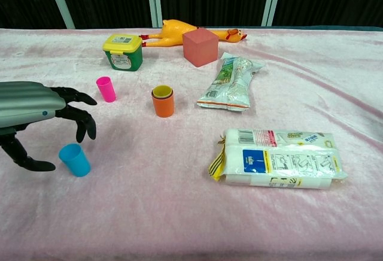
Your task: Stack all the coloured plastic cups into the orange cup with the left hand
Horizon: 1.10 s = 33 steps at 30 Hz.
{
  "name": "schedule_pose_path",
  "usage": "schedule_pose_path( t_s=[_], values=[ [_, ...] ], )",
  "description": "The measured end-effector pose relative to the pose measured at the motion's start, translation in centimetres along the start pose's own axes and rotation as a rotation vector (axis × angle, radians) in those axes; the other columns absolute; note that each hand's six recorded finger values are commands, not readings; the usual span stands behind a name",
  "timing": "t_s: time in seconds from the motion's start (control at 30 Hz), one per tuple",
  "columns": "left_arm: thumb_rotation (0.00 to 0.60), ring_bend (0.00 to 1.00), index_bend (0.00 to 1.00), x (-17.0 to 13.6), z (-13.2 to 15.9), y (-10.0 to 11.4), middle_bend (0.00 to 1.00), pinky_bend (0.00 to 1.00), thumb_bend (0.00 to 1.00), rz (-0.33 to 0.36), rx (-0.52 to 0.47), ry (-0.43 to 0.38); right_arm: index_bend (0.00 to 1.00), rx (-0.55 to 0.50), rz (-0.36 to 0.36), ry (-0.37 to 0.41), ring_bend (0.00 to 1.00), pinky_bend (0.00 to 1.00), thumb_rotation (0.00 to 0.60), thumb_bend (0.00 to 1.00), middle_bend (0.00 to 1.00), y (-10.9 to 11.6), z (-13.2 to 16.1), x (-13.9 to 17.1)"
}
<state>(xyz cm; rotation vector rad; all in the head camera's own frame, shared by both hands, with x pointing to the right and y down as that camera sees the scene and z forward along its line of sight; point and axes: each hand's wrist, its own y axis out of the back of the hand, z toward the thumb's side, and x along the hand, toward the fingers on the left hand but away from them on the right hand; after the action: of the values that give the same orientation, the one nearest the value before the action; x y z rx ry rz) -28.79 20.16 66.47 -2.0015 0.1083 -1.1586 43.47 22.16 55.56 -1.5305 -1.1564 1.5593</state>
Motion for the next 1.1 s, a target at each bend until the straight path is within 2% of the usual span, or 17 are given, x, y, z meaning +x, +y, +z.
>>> schedule_pose_path(
  t_s=[0.23, 0.57, 1.1],
  values=[
    [0.600, 0.03, 0.36, 0.7, -0.1, -0.8, 0.44, 0.05, 0.22, -0.015, 0.002, 0.004, 0.04, -0.003, 0.001, -0.002, 0.16, 0.21, 0.600, 0.25, 0.05, 0.0, 0.0, 0.0],
    [0.600, 0.06, 0.43, 1.6, -0.6, -0.9, 0.48, 0.05, 0.24, -0.010, 0.000, 0.021, 0.04, -0.004, 0.006, -0.005, 0.16, 0.21, 0.600, 0.25, 0.05, 0.0, -0.1, 0.0],
    [0.600, 0.11, 0.54, 2.3, -0.4, -1.0, 0.55, 0.09, 0.34, 0.022, 0.016, 0.014, 0.04, -0.004, 0.013, -0.007, 0.16, 0.21, 0.600, 0.25, 0.05, -0.1, -0.1, 0.1]
  ],
)
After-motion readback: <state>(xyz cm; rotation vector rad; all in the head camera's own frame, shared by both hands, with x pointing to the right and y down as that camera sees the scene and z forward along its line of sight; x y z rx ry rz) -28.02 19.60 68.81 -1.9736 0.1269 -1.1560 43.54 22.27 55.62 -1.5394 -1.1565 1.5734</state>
